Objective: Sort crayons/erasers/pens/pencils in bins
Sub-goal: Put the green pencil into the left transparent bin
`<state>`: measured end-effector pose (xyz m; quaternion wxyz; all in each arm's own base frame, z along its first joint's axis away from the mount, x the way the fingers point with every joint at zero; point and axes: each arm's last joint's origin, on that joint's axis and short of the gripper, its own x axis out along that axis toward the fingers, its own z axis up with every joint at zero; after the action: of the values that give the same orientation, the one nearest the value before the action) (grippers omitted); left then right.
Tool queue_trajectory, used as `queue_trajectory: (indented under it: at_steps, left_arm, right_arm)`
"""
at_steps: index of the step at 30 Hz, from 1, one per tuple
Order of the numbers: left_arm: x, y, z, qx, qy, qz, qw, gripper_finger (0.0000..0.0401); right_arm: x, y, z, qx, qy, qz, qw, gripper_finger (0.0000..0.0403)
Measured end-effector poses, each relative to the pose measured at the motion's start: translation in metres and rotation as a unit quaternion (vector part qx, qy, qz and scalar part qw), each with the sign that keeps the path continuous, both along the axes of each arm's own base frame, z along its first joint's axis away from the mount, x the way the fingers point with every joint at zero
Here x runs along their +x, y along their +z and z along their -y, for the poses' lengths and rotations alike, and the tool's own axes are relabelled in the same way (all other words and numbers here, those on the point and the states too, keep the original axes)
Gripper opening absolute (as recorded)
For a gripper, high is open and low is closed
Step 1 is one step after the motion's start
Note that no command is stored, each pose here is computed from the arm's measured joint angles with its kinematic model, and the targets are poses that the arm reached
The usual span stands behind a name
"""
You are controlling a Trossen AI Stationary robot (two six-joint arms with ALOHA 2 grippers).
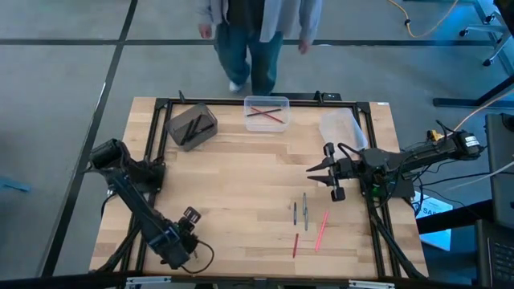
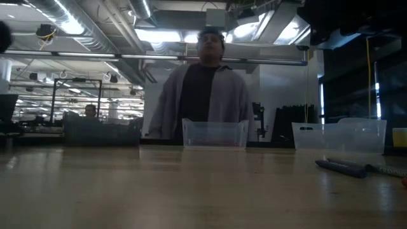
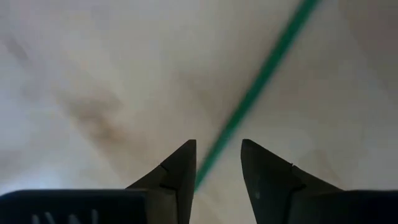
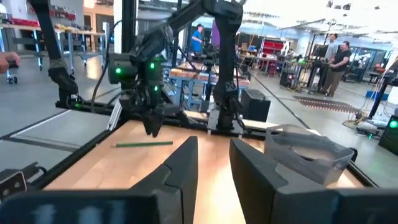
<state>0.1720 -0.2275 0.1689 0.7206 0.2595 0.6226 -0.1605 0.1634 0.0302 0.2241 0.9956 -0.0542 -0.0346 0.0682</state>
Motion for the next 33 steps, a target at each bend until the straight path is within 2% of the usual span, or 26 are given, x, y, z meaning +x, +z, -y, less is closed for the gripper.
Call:
queue_trajectory:
  at_steps: [5,10,17,22,24,28,33]
  left_arm:
    - [-0.010,-0.007,0.009,-0.029,-0.021,0.006,0.999,0.0119]
    - [-0.014,-0.012,0.008,-0.026,-0.026,0.004,0.999,0.0119]
    - [-0.017,-0.019,0.003,-0.013,-0.030,0.000,0.999,0.0119]
    - [-0.015,-0.024,-0.004,0.019,-0.051,0.016,0.998,0.0119]
    - [-0.014,-0.028,-0.010,0.024,-0.049,0.007,0.998,0.0119]
    - [-0.008,-0.031,-0.018,0.004,-0.036,-0.022,0.999,0.0119]
    - [0.005,-0.032,-0.029,-0.021,-0.055,-0.059,0.997,0.0119]
  right_arm:
    - [0.000,0.001,0.000,0.001,0.000,0.003,1.000,0.0097]
    - [0.000,0.001,0.000,0.000,0.000,0.003,1.000,0.0097]
    - [0.000,0.001,0.000,-0.011,-0.001,0.006,1.000,0.0097]
    - [0.000,0.003,0.000,-0.008,-0.001,0.017,1.000,0.0097]
    - [0.000,0.004,0.000,-0.006,-0.001,0.021,1.000,0.0097]
    - [-0.001,0.005,0.000,-0.005,-0.001,0.028,1.000,0.0097]
    - [-0.001,0.006,0.000,-0.016,-0.002,0.032,0.999,0.0097]
